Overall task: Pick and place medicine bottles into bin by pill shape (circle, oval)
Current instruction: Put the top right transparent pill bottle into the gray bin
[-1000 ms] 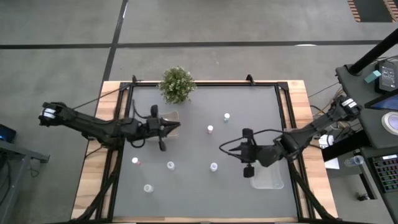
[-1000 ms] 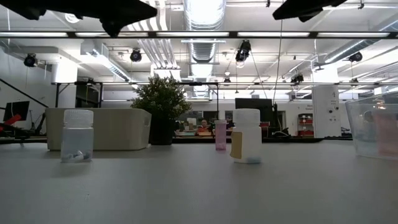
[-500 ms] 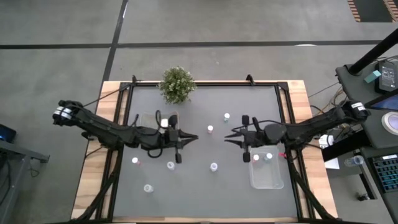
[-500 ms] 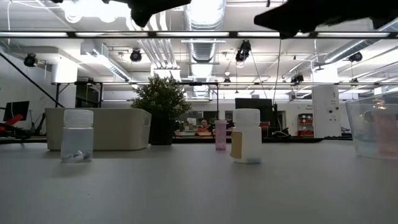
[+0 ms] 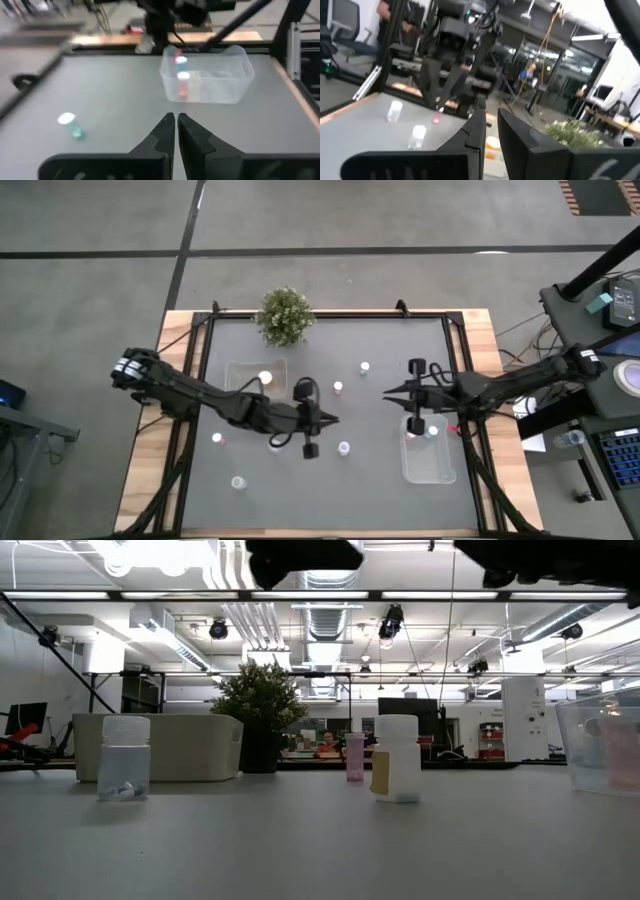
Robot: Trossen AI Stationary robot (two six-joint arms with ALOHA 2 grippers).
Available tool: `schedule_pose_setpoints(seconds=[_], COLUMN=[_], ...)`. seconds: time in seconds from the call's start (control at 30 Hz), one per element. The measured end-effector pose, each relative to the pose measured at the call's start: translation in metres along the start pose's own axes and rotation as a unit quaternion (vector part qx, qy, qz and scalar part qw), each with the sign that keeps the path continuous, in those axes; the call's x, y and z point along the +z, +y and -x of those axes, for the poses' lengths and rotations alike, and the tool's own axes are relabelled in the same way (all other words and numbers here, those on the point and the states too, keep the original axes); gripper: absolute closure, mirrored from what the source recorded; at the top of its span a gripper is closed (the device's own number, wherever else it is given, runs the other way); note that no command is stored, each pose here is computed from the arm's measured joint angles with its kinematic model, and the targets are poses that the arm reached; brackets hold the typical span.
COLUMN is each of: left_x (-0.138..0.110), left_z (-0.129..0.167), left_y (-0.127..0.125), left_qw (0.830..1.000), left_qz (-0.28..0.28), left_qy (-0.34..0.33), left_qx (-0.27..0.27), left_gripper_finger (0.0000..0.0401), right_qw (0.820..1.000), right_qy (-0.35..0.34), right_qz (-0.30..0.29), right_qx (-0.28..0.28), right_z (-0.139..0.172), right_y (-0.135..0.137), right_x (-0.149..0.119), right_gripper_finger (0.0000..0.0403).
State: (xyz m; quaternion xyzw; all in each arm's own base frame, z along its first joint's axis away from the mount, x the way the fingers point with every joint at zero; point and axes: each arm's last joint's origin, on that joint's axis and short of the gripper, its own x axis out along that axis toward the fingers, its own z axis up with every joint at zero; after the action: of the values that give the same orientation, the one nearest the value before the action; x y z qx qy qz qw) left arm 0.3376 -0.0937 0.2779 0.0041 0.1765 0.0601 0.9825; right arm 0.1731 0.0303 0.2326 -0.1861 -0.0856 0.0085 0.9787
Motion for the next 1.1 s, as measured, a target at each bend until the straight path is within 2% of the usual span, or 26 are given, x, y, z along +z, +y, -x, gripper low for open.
schedule_pose_setpoints(seconds=[0.17, 0.3, 0.43, 0.6, 0.73, 0.9, 1.1], left_x=[0.008, 0.009, 0.001, -0.01, -0.014, -0.014, -0.023], left_z=[-0.011, -0.023, -0.044, -0.067, -0.079, -0.084, -0.087], left_y=[-0.009, -0.018, -0.029, -0.043, -0.053, -0.055, -0.053], left_qw=[0.997, 0.992, 0.986, 0.967, 0.959, 0.961, 0.962], left_qz=[0.029, 0.041, 0.027, -0.01, -0.024, -0.023, -0.021], left_qy=[0.064, 0.11, 0.157, 0.25, 0.279, 0.274, 0.27], left_qx=[-0.039, -0.05, -0.056, -0.04, -0.037, -0.037, -0.031], left_gripper_finger=[0.0396, 0.0396, 0.0396, 0.0396, 0.0388, 0.0352, 0.0266], right_qw=[0.999, 0.998, 0.997, 0.998, 0.998, 0.998, 0.998], right_qy=[-0.039, -0.061, -0.077, -0.065, -0.056, -0.059, -0.059], right_qz=[-0.001, -0.004, -0.004, -0.008, -0.013, -0.008, -0.005], right_qx=[-0.003, -0.012, -0.019, -0.014, -0.009, -0.011, -0.011], right_z=[0.016, 0.027, 0.036, 0.039, 0.038, 0.038, 0.038], right_y=[-0.004, -0.007, -0.011, -0.015, -0.016, -0.016, -0.016], right_x=[0.006, 0.008, 0.014, 0.022, 0.025, 0.026, 0.026], right_gripper_finger=[0.0365, 0.0365, 0.0365, 0.0365, 0.0365, 0.0365, 0.0365])
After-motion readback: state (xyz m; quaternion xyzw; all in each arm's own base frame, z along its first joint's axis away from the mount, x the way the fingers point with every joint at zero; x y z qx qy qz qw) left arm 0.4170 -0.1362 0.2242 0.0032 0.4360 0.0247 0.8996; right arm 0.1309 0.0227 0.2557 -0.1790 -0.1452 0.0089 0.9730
